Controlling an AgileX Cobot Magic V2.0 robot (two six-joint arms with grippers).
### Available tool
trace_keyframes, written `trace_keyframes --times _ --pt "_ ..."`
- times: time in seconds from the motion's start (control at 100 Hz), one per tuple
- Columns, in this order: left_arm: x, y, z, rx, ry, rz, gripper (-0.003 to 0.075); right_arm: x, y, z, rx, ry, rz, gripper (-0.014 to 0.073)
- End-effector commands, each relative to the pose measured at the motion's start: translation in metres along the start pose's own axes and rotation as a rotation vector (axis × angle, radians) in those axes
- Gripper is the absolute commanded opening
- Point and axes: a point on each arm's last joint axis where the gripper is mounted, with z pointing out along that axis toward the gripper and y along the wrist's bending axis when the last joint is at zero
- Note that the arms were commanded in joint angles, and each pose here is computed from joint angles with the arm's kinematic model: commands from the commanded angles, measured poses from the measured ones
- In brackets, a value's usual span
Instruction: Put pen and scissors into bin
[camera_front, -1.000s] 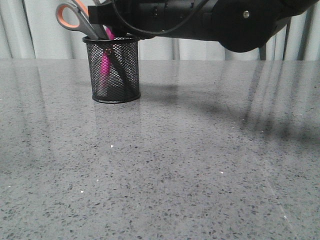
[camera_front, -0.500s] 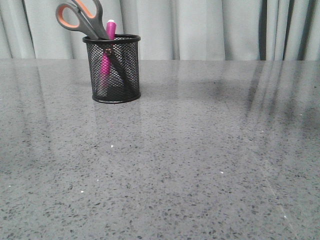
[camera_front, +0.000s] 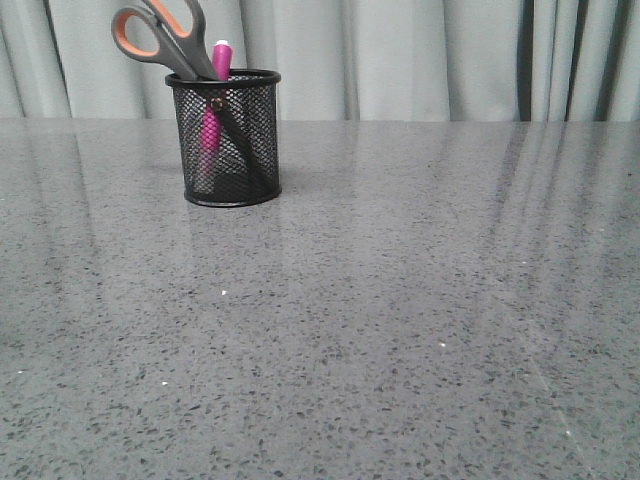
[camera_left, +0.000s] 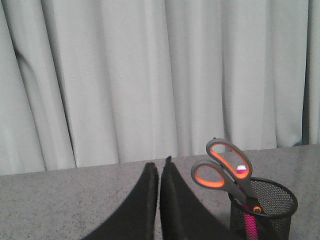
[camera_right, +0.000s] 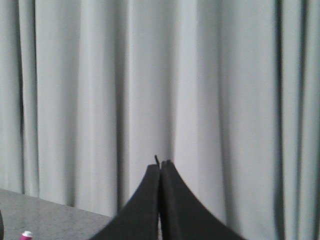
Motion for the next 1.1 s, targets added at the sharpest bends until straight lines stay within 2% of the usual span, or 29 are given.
trace_keyframes --times 0.0,0.2,0.39,0.56,1.09 --pt "-0.003 0.004 -0.01 -0.039 -0.084 -0.006 -0.0022 -0.011 -0.003 -0.039 0.046 -0.13 -0.03 -0.0072" --pt "0.028 0.004 -0.034 -0.041 -0.086 -0.006 -0.0022 0.017 0.001 -0.113 0.123 -0.066 -0.057 -0.0072" --pt "0.042 0.004 -0.051 -0.043 -0.118 -0.031 -0.0022 0.044 0.004 -0.148 0.154 -0.009 -0.059 -0.0071" --pt "0.042 0.004 -0.054 -0.042 -0.132 -0.036 -0.0022 0.05 0.004 -0.157 0.176 0.048 -0.057 -0.0071" --pt "0.043 0.004 -0.054 -0.039 -0.125 -0.036 -0.0021 0.051 0.004 -0.158 0.179 0.06 -0.056 -0.0072"
